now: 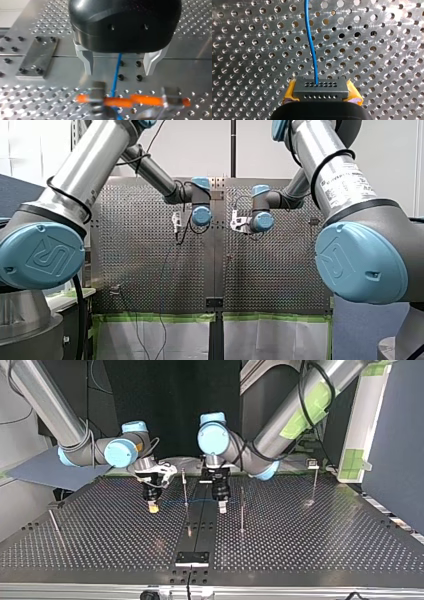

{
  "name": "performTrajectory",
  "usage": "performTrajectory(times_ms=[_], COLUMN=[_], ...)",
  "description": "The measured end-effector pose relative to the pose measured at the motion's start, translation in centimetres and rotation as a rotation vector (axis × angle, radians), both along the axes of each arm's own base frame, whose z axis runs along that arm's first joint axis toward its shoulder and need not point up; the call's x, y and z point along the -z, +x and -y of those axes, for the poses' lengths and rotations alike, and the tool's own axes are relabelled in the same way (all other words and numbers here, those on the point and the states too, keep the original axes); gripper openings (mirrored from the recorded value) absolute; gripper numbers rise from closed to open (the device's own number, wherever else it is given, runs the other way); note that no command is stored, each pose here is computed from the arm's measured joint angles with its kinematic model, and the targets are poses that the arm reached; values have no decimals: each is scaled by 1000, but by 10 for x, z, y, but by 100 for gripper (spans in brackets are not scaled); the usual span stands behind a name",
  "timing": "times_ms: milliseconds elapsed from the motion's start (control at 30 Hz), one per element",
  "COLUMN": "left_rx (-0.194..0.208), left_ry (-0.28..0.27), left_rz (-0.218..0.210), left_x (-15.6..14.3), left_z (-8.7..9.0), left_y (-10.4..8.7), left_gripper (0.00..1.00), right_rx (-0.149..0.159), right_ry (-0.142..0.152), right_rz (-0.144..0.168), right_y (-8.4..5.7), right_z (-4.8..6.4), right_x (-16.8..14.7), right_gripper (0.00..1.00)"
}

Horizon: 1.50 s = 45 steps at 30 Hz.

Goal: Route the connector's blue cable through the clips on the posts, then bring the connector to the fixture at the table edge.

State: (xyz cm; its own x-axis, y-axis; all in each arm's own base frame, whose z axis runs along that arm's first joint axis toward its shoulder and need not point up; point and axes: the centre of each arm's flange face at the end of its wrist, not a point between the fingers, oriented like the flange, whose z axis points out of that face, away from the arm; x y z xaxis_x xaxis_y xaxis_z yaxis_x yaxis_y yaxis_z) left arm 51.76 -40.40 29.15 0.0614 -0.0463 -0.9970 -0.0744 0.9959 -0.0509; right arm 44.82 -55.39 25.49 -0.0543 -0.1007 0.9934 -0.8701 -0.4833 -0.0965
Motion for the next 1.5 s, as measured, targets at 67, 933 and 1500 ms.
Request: performTrajectory(times_ms=[67,933,1500], left_rx=[3,-21,-36], left_ry=[3,14,-9], left_rz=[-8,-10,-20], left_x=[1,0,1], left_z=[2,-9,-7], left_y=[4,18,13], left_gripper=[100,0,0], right_rx=[-1,0,-2], right_ry=[2,2,15], right_rz=[-1,-1,-8], right_y=[0,0,-1], right_z=[0,0,-2], right_x=[0,0,2], right_gripper=[0,0,0])
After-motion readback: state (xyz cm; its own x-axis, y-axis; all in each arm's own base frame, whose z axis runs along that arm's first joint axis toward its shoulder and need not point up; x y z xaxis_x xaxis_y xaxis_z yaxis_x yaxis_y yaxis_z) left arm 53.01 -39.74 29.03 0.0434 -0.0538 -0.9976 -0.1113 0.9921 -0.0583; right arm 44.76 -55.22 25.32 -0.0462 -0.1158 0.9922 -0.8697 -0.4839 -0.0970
